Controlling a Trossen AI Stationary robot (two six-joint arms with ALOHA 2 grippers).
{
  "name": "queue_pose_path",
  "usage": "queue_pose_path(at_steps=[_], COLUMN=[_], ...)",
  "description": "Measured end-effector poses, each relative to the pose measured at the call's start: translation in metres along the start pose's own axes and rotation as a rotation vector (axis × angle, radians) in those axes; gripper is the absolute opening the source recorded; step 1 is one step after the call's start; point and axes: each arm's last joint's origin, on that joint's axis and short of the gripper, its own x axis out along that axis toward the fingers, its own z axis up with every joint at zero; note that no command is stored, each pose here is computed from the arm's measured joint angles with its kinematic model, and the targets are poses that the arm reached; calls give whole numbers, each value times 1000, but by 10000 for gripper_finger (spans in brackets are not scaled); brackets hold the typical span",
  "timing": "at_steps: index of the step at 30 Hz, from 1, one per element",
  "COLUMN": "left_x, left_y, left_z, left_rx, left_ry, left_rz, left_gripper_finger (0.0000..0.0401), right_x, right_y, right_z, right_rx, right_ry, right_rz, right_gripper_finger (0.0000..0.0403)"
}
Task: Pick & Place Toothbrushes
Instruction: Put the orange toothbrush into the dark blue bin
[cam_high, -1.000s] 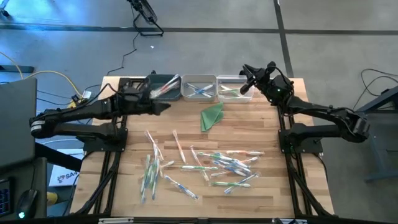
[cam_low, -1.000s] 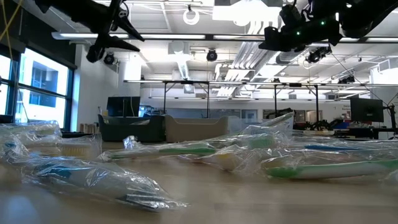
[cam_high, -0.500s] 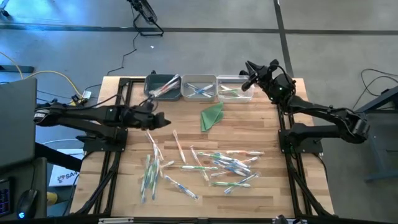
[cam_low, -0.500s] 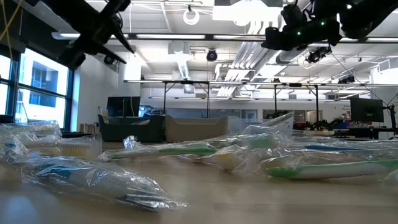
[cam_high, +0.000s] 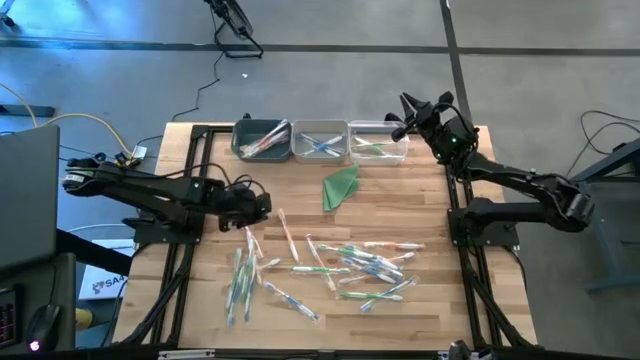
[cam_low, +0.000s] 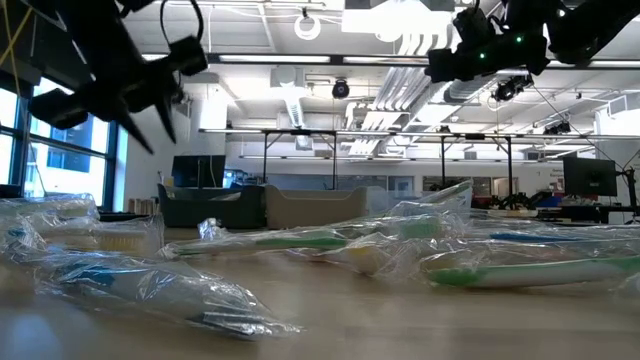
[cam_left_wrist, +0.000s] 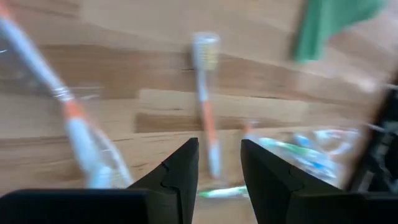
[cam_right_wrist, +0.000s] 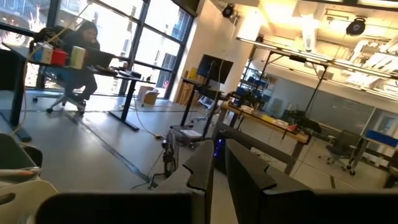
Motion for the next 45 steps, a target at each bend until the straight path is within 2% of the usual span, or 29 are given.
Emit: queue_pose_path(at_steps=[7,16,31,36,45], left_x=[7,-1,3,18,49], left_y=[13,35,37,37,34], left_z=[2,10,11,9,5], left_rx=[-76,-193,-183,-175,-169], left_ry=[-12,-151,-215,-242,-258], left_rz=[178,401,428,485,519], left_gripper_finger=[117,117,117,117,117], right_x=[0,0,0,0,0], right_y=[0,0,0,0,0], right_z=[0,0,0,-1,-1], right_rx=[1,2,8,77,73], right_ry=[0,2,3,7,7], right_rz=[0,1,1,2,2], right_gripper_finger=[34,34,34,34,34])
